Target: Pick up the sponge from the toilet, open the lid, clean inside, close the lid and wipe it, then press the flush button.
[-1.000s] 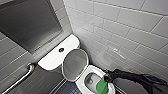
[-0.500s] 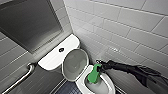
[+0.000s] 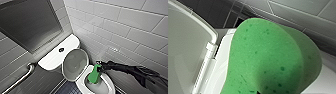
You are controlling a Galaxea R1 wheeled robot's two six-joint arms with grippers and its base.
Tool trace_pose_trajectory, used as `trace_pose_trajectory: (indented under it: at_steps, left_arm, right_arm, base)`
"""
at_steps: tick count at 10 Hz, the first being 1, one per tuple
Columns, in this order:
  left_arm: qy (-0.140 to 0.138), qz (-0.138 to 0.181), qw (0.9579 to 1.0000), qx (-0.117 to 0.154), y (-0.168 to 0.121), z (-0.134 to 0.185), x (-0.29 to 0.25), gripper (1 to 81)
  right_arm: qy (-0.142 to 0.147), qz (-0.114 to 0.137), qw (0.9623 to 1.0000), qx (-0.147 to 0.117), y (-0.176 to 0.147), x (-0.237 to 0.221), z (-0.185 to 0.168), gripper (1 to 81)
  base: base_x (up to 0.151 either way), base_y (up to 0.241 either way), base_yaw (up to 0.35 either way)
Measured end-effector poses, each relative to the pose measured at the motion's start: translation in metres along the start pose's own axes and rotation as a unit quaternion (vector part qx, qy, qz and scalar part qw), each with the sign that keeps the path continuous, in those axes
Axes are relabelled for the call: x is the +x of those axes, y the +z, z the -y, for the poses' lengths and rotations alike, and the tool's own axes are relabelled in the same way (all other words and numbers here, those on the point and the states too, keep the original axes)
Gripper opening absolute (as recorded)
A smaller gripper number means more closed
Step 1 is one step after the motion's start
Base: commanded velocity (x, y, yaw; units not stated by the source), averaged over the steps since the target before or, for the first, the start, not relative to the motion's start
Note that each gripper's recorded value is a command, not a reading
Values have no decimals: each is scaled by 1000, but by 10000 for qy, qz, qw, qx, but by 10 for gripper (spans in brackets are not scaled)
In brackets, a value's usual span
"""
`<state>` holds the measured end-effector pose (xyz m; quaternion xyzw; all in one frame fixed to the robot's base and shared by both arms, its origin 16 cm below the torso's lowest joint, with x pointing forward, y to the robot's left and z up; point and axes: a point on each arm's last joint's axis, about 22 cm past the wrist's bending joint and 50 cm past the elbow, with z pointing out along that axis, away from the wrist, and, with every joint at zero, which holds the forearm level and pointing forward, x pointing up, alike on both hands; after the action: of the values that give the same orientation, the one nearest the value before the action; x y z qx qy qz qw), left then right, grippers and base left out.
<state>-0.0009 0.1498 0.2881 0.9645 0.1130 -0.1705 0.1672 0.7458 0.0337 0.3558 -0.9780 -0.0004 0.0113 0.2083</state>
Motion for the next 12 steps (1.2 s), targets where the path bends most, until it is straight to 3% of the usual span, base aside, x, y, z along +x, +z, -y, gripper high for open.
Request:
trace_pose_trajectory:
  at_steps: [5,7,10,12]
  left_arm:
    - [1,-1,10000,0,0,0,0,811]
    - [12,-26,10000,0,0,0,6,811]
    - [-6,15,10000,-12,0,-2,-1,811]
    - [-10,51,10000,-4,0,-2,-4,811]
  right_arm:
    - [-240,-58,9996,134,0,-8,-14,10]
    - [-164,-6,9999,33,2,-14,-32,10]
    - [-112,-148,9996,-190,-4,2,-57,10]
    - [-110,-160,9996,-190,-4,3,-56,10]
  base:
    - [0,0,0]
    - [-75,0,0]
    - [-90,0,0]
    - [0,0,0]
